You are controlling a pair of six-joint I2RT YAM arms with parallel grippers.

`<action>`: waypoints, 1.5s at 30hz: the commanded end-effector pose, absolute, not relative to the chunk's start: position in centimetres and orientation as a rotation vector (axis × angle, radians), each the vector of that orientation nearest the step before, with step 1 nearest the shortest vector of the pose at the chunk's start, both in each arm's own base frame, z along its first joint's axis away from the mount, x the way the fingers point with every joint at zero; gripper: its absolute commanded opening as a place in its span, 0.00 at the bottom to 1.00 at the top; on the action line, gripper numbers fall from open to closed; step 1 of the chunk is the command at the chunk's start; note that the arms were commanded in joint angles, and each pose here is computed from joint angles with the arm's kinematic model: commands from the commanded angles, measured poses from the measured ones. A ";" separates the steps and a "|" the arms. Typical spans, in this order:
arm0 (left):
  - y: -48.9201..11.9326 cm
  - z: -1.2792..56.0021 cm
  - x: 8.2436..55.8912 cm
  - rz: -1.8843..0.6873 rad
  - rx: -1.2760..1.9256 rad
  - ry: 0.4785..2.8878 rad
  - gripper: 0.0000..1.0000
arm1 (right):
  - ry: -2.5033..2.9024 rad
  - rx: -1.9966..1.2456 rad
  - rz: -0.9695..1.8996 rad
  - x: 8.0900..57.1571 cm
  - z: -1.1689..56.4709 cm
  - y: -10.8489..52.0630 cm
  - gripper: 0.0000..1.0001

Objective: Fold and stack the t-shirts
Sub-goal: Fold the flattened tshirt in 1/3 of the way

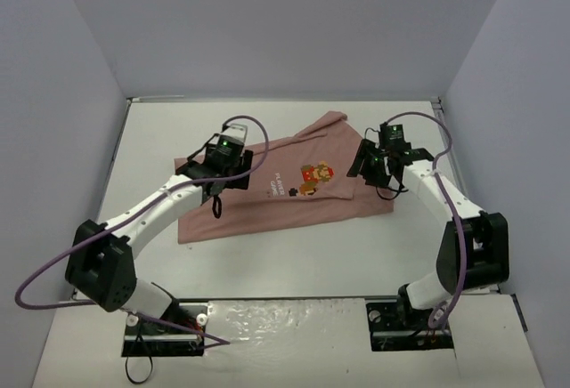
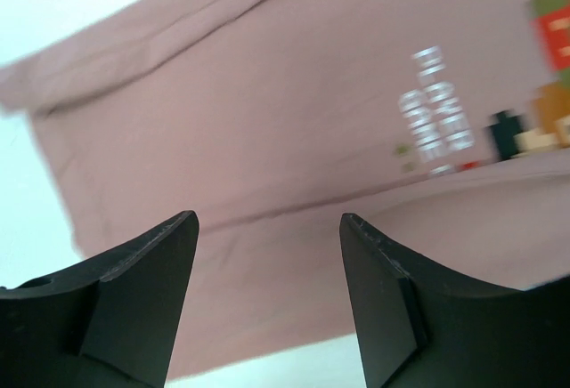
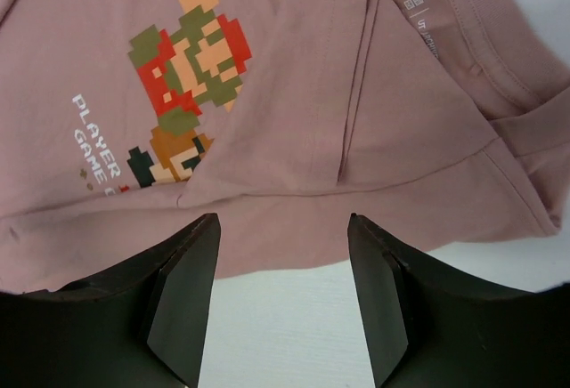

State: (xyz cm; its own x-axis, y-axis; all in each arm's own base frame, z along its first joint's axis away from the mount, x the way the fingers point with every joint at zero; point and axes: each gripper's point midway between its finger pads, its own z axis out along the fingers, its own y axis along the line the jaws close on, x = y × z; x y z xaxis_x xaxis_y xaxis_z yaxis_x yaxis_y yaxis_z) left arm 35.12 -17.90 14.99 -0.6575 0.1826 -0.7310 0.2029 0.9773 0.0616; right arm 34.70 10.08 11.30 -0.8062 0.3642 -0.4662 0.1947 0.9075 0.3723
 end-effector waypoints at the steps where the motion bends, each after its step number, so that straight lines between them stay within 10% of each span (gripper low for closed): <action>1: -13.5 14.2 32.6 -0.021 0.081 2.356 0.62 | 2.478 0.524 0.453 36.6 10.0 11.3 0.56; 45: -8.3 11.4 28.9 -0.003 -0.045 2.440 0.62 | 2.512 0.550 0.285 37.1 6.5 12.9 0.07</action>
State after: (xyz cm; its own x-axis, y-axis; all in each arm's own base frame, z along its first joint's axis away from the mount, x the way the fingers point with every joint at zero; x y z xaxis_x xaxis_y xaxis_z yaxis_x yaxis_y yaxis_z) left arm 28.16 -7.94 10.49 -0.7887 -0.0015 -0.6148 -0.0173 0.9997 0.0199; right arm 34.54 11.69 2.37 -0.8142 0.4466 -0.3708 0.3715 0.8918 0.2583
